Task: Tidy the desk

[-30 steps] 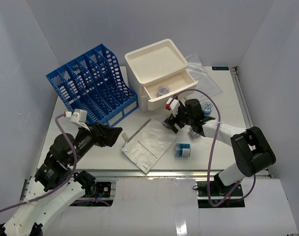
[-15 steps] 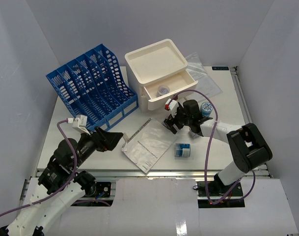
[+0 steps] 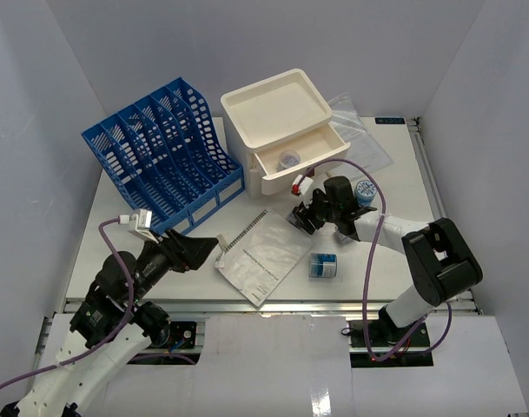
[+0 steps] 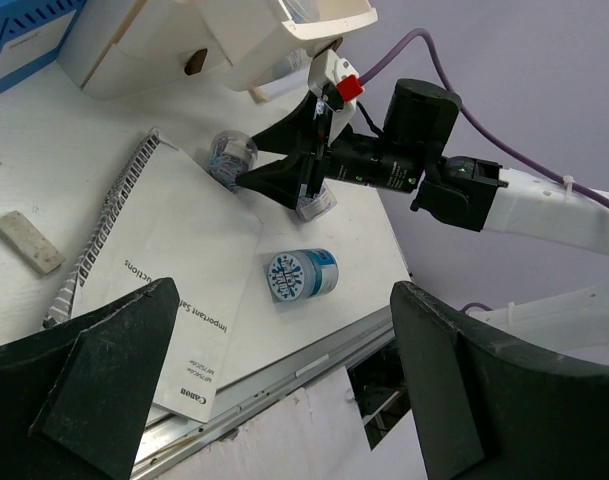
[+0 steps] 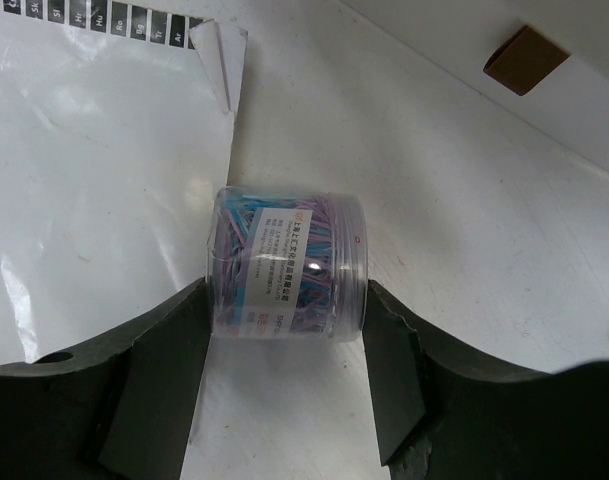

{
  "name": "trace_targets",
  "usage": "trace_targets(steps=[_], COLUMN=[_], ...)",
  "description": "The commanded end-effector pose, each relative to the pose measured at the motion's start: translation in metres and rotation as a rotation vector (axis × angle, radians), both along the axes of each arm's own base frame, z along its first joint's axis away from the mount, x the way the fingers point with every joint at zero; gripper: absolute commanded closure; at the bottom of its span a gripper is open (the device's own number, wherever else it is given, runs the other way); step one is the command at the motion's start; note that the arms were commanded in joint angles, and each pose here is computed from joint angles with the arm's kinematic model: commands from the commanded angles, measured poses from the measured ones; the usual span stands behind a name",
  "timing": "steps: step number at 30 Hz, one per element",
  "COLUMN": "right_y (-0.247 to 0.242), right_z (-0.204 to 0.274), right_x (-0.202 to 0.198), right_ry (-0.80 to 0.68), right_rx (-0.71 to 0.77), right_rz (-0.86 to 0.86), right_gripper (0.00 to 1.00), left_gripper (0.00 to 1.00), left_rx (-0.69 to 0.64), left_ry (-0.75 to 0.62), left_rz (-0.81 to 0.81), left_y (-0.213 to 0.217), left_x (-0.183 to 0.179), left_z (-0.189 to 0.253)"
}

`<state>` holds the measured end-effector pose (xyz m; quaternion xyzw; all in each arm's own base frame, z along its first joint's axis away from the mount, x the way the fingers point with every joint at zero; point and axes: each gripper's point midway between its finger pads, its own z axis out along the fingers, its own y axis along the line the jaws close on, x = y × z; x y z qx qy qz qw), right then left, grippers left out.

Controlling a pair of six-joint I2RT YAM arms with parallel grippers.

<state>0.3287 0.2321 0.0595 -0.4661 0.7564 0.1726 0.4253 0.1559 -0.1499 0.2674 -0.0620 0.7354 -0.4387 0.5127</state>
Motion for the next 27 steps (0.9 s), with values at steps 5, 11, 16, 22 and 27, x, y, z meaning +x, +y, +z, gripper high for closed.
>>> trace_targets(steps=[5, 11, 16, 22, 27], right_y=[0.017, 0.019, 0.022, 0.013, -0.009], right_z=[0.096, 0.167, 0.223, 0.305, 0.338], right_x=[-0.047, -0.087, -0.096, -0.032, 0.018], right_ry=[-0.176, -0.218, -0.226, -0.372, -0.441], right_rx=[0.124, 0.183, 0.263, 0.334, 0.391], right_rz=[0.345, 0.506, 0.521, 0.225, -0.051], right_gripper=[0.66, 0.71, 0.72, 0.78, 0.83], left_gripper=[0.02, 0.02, 0.02, 0.02, 0.02], left_rx=[-0.028, -0.035, -0.041, -0.048, -0.056], left_ry=[0.013, 0.006, 0.009, -0.005, -0.012], left_rz=[-0.052, -0.062, -0.077, -0.084, -0.089], left_y=[-0.01, -0.015, -0.018, -0.017, -0.016], left_x=[-0.003, 0.0, 0.0, -0.003, -0.006], left_z=[-0.006, -0.007, -0.008, -0.002, 0.001])
